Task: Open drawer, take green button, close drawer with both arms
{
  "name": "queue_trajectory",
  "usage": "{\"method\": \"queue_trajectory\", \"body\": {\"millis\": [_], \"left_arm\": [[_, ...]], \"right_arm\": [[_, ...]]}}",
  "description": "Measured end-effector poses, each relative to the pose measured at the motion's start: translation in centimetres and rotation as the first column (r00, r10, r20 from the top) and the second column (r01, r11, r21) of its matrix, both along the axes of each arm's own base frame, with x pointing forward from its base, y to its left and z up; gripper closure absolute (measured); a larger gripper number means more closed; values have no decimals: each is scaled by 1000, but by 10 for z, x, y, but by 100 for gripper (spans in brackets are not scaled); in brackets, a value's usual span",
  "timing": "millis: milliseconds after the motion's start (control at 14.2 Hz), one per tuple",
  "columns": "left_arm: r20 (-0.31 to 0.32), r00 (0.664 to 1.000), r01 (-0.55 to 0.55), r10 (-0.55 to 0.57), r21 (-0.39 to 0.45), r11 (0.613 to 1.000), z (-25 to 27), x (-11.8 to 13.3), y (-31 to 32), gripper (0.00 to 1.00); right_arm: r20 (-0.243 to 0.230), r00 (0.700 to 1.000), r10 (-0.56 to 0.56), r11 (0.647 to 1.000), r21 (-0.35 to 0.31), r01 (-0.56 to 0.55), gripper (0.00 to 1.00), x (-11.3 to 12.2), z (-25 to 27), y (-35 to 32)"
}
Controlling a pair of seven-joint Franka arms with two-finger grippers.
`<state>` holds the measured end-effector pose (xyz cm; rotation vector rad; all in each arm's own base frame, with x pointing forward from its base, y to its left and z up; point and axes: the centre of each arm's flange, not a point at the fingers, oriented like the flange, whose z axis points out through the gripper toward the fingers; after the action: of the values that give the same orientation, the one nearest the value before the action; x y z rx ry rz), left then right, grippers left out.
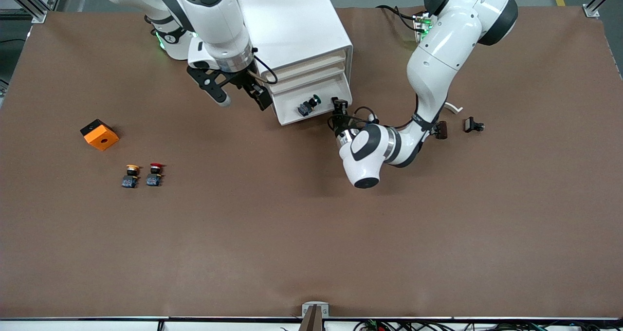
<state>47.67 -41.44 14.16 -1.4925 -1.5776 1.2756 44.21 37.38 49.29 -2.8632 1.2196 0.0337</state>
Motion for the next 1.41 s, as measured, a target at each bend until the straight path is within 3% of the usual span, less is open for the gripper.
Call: {"method": "queue_trajectory", "body": {"millis": [422, 844, 1266, 1406], "left_arm": [[20, 999, -39, 40, -13, 999, 4, 22, 13, 82], [33, 992, -121, 122, -36, 992, 8, 51, 37, 78], [24, 989, -144, 145, -44, 989, 4, 55, 41, 75], [24, 989, -146, 147, -46, 988, 5, 56, 41, 61]], "right_arm": [[6, 1000, -17, 1000, 2, 17, 0, -9, -31, 34], [50, 999, -10, 1000, 28, 8, 0, -5, -83, 71], [84, 995, 62, 998, -21, -60, 0, -9, -130, 107], [92, 993, 74, 997, -22, -72, 0, -10, -145, 117]]}}
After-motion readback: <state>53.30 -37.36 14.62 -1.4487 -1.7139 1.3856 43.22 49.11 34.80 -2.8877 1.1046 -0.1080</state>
